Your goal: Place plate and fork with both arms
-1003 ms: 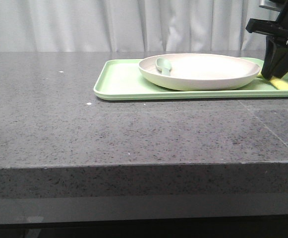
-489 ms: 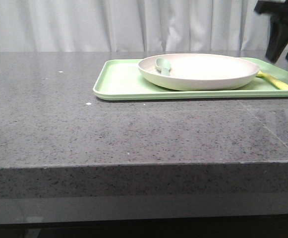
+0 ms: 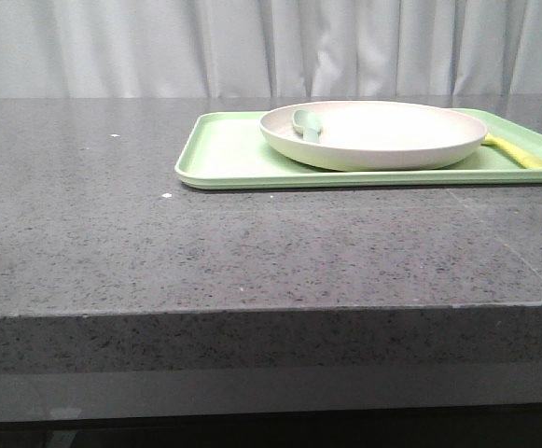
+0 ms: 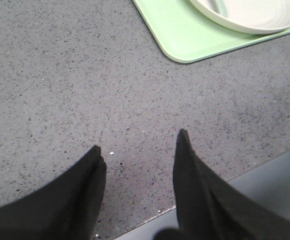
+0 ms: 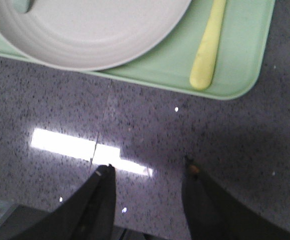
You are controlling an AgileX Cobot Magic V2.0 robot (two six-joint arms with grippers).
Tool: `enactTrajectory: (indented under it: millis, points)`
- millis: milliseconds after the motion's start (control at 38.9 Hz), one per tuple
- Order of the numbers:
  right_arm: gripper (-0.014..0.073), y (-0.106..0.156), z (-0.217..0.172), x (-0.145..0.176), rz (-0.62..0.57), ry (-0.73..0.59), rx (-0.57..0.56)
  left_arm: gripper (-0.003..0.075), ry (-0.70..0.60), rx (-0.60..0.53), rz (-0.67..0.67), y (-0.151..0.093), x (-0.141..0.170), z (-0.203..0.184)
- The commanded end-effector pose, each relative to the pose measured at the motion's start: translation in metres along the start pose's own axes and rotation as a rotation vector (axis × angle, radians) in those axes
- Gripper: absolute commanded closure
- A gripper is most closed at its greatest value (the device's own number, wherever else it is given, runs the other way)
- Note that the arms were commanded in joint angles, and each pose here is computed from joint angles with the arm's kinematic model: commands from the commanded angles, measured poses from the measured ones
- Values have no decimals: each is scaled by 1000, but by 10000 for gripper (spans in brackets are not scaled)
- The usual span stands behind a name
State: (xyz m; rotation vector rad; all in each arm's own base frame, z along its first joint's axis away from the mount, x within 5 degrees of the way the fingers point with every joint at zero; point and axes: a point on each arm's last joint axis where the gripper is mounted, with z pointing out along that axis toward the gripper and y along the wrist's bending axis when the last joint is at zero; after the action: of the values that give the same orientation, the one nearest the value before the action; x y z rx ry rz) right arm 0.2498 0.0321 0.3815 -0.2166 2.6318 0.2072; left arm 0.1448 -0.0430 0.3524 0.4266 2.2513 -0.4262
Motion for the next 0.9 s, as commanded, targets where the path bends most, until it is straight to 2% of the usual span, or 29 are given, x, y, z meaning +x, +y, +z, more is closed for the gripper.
enactTrajectory:
  millis: [0,103,206,437,592,875]
  points:
    - [244,5,-28,21,-23,-110,15,395,-62,-41,-27,2,-9,-7]
    - [244,8,-41,47,-27,-190,22,395,-28,-153,-95,12,-5,-8]
    - [244,10,-49,66,-29,-259,28,395,-13,-217,-131,16,-4,-9]
    - [244,14,-71,102,-40,-411,39,408,-22,-217,-45,8,-8,-9]
    - [244,18,-88,121,-51,-516,45,428,-69,-223,-35,8,-11,-11]
    - [244,20,-102,137,-60,-609,50,428,-245,-246,-1,1,-14,-37]
